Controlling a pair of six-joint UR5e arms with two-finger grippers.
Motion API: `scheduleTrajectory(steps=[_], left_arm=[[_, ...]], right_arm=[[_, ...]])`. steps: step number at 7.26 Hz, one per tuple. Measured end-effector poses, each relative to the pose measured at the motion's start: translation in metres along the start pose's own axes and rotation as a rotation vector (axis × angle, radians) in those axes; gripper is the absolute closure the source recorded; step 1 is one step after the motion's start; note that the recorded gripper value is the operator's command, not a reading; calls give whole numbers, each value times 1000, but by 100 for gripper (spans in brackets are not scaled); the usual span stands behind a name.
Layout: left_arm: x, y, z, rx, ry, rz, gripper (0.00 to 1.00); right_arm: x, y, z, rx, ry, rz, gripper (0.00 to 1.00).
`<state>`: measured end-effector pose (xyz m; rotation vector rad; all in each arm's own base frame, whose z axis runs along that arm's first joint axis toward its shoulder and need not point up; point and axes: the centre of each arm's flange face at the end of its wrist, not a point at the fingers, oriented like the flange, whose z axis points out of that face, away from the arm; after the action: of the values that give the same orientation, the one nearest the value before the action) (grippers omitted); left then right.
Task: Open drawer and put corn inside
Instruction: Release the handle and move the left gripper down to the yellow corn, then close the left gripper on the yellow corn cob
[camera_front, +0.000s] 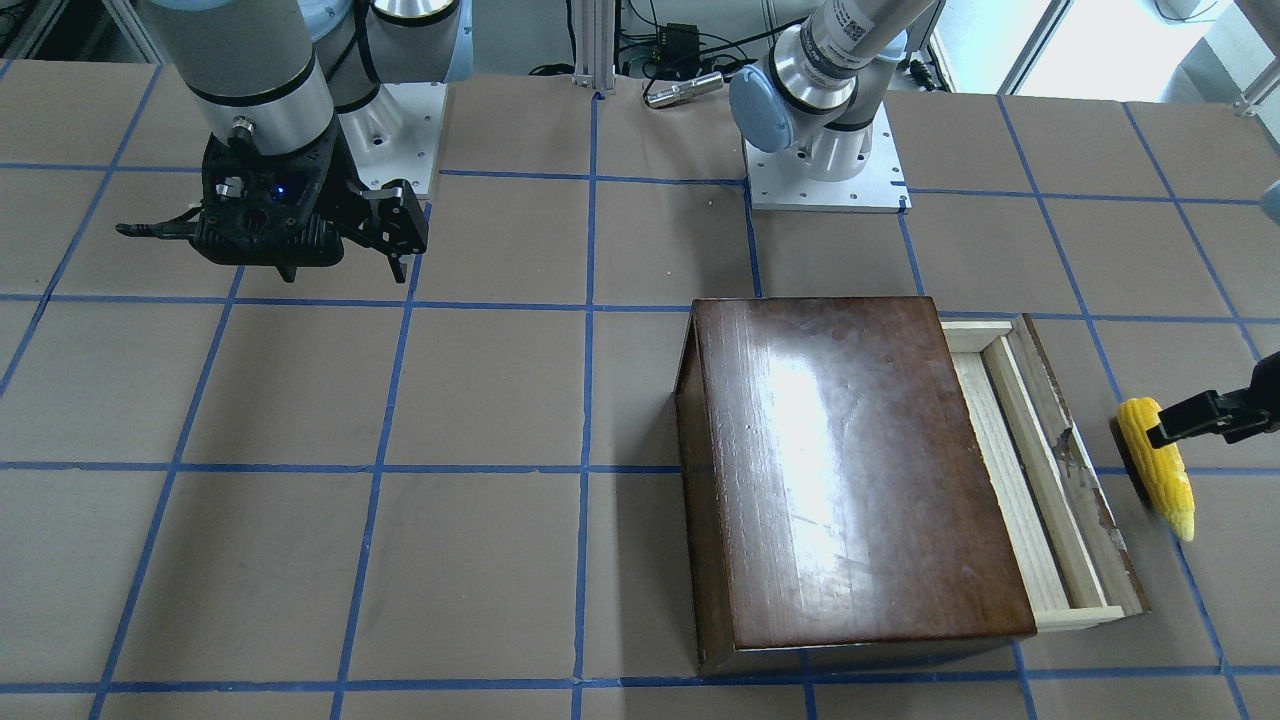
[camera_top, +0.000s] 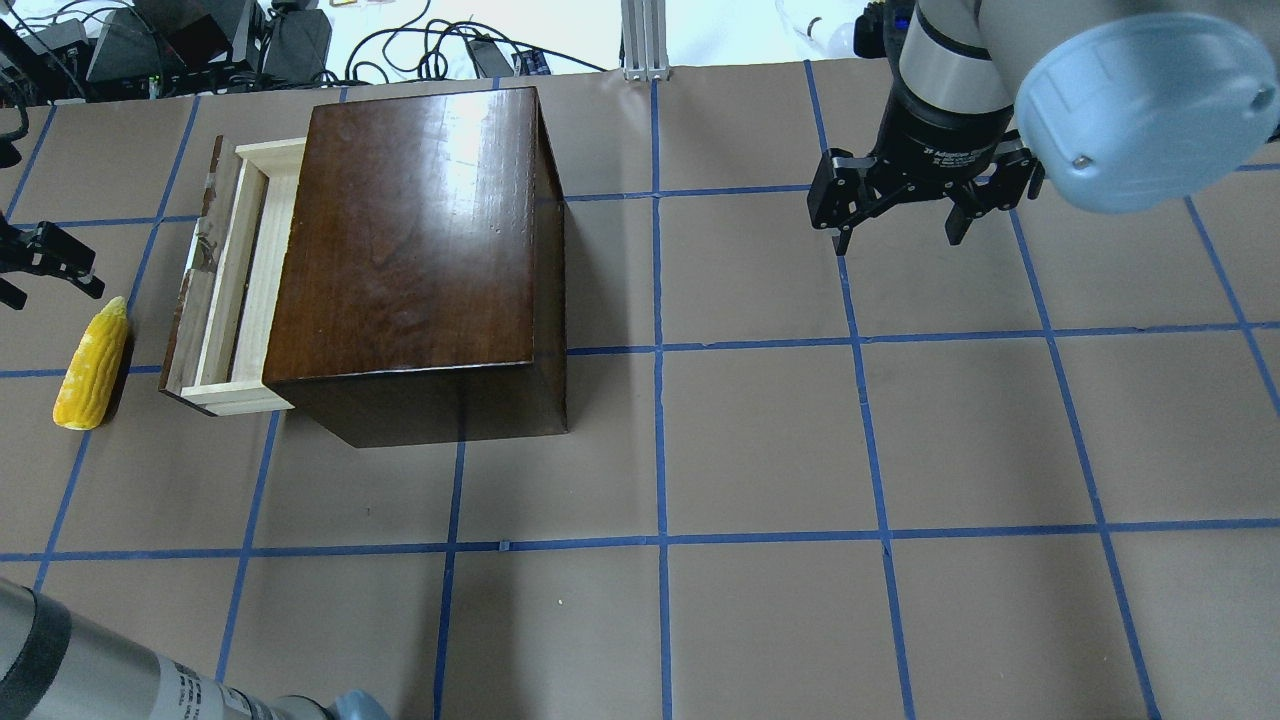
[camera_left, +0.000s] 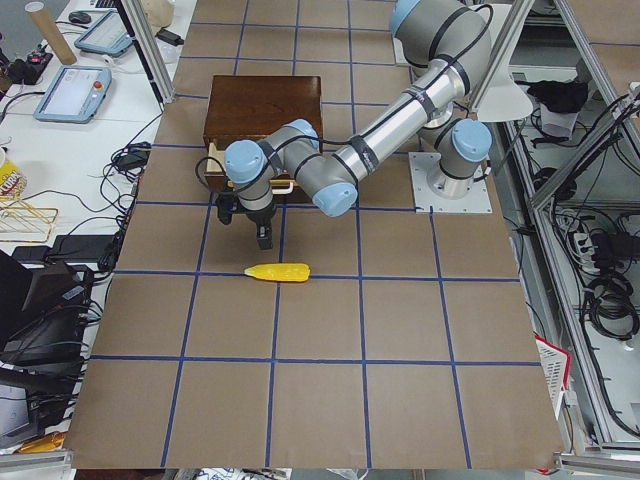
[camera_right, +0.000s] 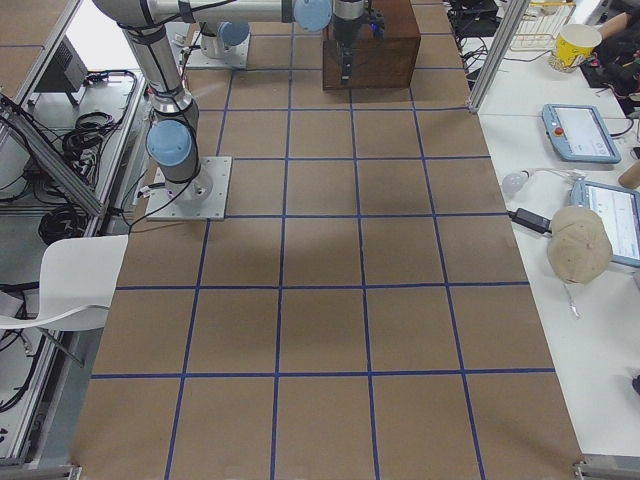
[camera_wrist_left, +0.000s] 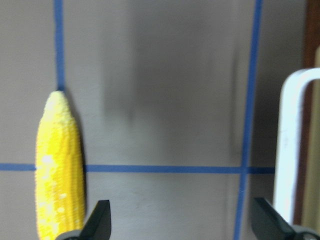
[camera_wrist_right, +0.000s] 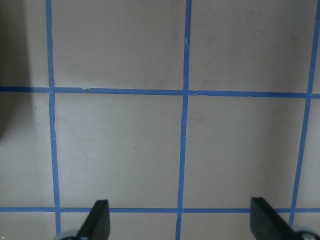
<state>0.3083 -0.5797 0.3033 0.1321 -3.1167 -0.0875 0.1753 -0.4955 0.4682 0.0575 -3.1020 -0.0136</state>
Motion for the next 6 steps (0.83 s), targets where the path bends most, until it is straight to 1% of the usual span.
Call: scheduleTrajectory(steps=[3, 6], left_arm=[[-36, 0, 59, -47, 31, 40, 0], [-54, 5, 99, -73, 62, 90, 0]], right_arm=[[0, 0, 0, 0, 0, 0, 0], [0, 0, 0, 0, 0, 0, 0]])
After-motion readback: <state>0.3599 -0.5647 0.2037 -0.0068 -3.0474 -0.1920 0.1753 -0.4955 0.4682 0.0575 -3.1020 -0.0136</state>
